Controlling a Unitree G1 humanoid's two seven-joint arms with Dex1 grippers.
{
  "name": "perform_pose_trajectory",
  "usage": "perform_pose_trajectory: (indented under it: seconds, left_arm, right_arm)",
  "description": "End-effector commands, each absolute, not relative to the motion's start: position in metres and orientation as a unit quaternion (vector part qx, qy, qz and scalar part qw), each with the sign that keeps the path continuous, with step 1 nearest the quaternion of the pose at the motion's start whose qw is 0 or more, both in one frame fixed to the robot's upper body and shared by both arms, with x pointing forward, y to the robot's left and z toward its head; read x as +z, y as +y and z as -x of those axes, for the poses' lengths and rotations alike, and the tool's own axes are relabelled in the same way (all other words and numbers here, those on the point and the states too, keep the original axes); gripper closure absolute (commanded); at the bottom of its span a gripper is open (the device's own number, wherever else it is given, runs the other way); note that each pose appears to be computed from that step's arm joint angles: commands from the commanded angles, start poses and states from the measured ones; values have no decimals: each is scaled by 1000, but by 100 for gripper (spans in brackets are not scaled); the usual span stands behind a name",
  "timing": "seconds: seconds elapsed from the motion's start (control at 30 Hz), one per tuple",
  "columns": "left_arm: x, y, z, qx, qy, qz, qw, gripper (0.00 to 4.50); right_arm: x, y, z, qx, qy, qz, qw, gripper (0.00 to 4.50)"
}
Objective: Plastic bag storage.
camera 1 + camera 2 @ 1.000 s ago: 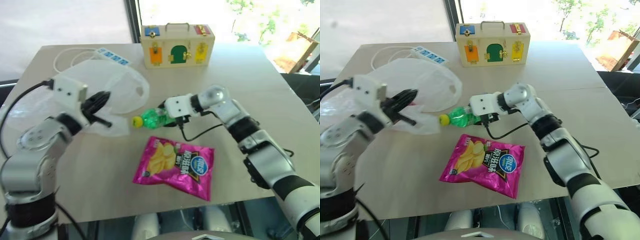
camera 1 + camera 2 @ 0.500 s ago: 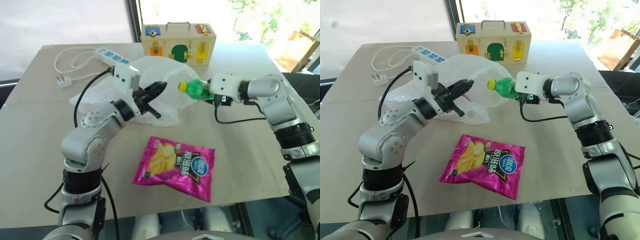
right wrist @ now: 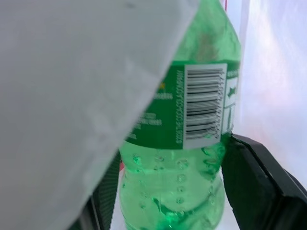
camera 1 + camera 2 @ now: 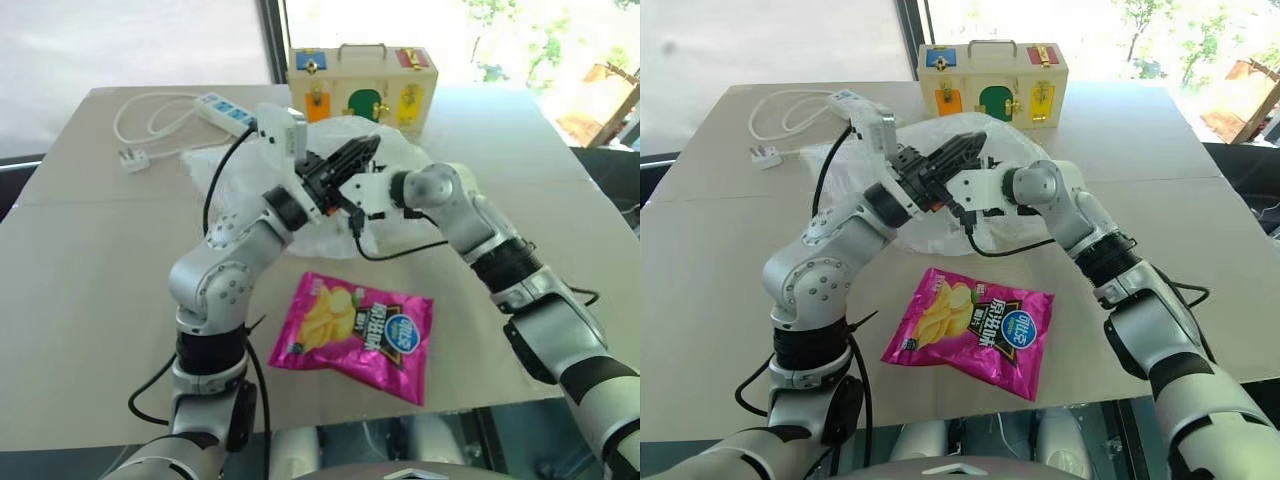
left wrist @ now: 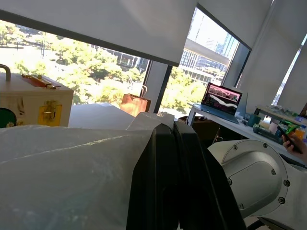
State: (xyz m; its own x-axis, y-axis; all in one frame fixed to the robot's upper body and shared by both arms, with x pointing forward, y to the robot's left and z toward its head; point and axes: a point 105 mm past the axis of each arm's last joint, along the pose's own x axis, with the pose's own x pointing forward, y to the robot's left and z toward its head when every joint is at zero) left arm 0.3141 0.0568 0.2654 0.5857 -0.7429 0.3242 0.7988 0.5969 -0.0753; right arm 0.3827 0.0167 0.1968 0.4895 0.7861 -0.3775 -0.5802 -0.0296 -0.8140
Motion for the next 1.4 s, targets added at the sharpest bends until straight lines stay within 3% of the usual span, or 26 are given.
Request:
perform_pose_trajectory:
  seconds: [0.03, 0.37, 0.63, 0.8, 1.0, 1.1, 1.3, 1.4]
  left_arm:
    - [246, 65, -317, -415, -102, 114, 897, 450]
    - [231, 110, -328, -329, -98, 118, 932, 450]
    - [228, 135, -330, -315, -81, 88, 941, 450]
    - [214, 149, -317, -342, -40, 49, 938, 450]
    - [212, 158, -308, -347, -22, 20, 937, 450]
    - [218, 155, -308, -347, -28, 19, 937, 450]
    - [221, 150, -305, -350, -30, 17, 936, 450]
    - [222, 152, -305, -345, -29, 15, 938, 450]
  right_arm:
    - [238, 31, -363, 520, -172, 469, 693, 19]
    - [235, -13, -368, 523, -120, 395, 745, 6]
    - [226, -69, -300, 662, -1, 267, 700, 6]
    - [195, -88, -269, 698, 96, 220, 675, 6]
    - [123, -109, -278, 629, 220, 246, 704, 6]
    - [94, -104, -275, 607, 268, 211, 718, 6]
    - [83, -89, -235, 665, 323, 120, 663, 6]
    - [70, -88, -222, 678, 343, 146, 633, 6]
